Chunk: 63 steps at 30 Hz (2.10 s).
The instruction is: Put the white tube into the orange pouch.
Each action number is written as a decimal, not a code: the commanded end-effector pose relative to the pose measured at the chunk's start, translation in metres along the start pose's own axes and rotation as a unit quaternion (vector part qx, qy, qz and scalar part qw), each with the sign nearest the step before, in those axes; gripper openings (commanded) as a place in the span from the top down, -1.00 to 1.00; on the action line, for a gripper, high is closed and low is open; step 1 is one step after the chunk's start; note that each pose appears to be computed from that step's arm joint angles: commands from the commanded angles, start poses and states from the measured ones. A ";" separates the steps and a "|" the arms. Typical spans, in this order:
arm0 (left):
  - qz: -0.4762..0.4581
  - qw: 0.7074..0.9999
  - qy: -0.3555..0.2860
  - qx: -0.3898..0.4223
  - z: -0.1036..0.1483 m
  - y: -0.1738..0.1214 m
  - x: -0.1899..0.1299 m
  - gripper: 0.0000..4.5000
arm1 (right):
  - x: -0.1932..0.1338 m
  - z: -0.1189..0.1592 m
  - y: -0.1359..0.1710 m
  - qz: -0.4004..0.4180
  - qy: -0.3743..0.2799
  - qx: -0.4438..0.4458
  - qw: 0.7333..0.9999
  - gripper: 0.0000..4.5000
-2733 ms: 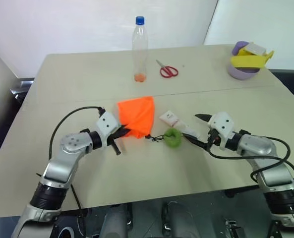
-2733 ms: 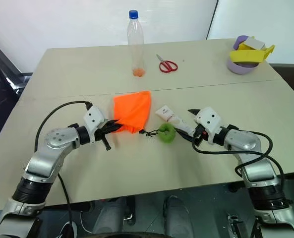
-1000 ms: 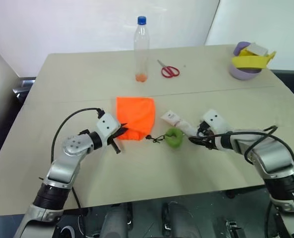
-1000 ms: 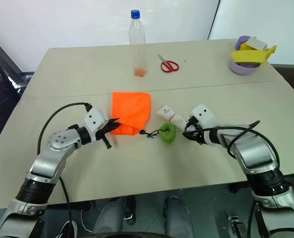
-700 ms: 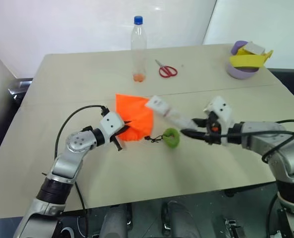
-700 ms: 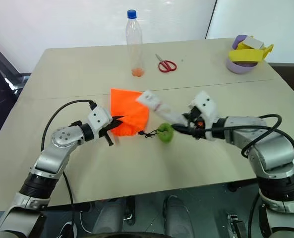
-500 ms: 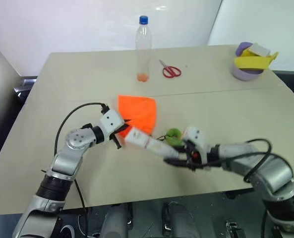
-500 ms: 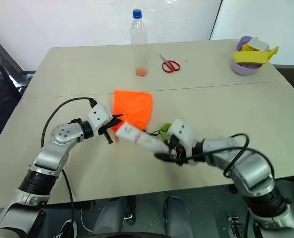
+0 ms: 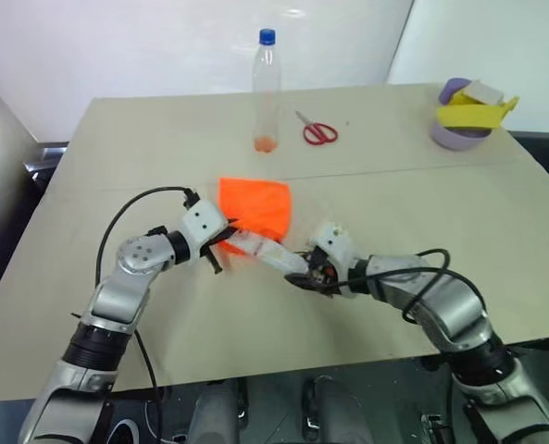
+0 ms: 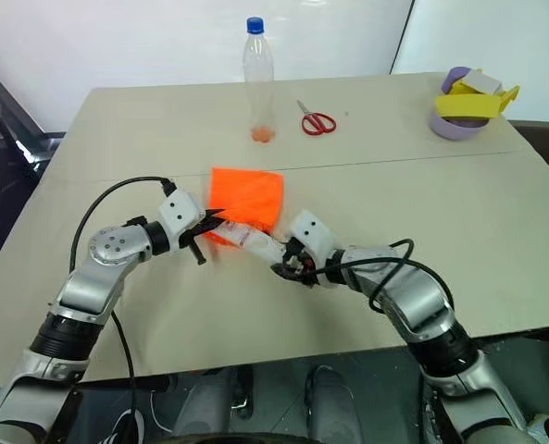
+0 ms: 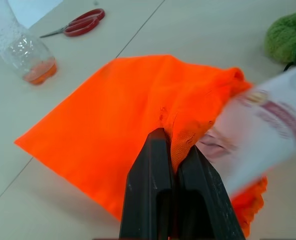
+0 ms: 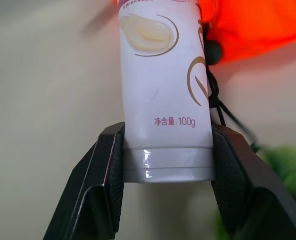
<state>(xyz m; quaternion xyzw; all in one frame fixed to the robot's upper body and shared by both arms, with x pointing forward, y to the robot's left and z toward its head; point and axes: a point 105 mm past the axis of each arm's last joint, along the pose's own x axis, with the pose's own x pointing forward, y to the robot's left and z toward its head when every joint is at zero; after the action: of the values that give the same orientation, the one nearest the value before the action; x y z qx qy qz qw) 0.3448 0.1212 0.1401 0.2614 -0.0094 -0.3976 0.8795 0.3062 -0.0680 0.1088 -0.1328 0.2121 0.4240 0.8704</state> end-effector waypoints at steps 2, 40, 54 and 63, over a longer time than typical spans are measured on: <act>-0.013 1.000 -0.021 0.003 0.012 -0.009 -0.001 1.00 | -0.006 0.010 0.003 -0.013 -0.018 -0.007 1.000 0.19; -0.008 0.999 -0.035 -0.039 0.014 -0.021 -0.001 1.00 | 0.070 0.059 -0.005 -0.098 -0.055 0.130 0.985 0.19; -0.002 0.999 -0.028 -0.042 0.009 -0.020 -0.002 1.00 | 0.072 0.063 0.016 -0.038 -0.061 0.095 0.993 -0.99; 0.009 0.998 -0.021 -0.053 0.002 -0.019 -0.005 1.00 | 0.051 0.061 0.018 -0.008 -0.062 0.085 0.994 -0.99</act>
<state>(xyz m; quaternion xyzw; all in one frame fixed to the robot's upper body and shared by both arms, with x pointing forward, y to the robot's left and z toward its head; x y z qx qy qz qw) 0.3290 0.1124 0.1256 0.2053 0.0083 -0.3988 0.8937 0.3398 -0.0003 0.1179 -0.0368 0.2243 0.3881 0.8932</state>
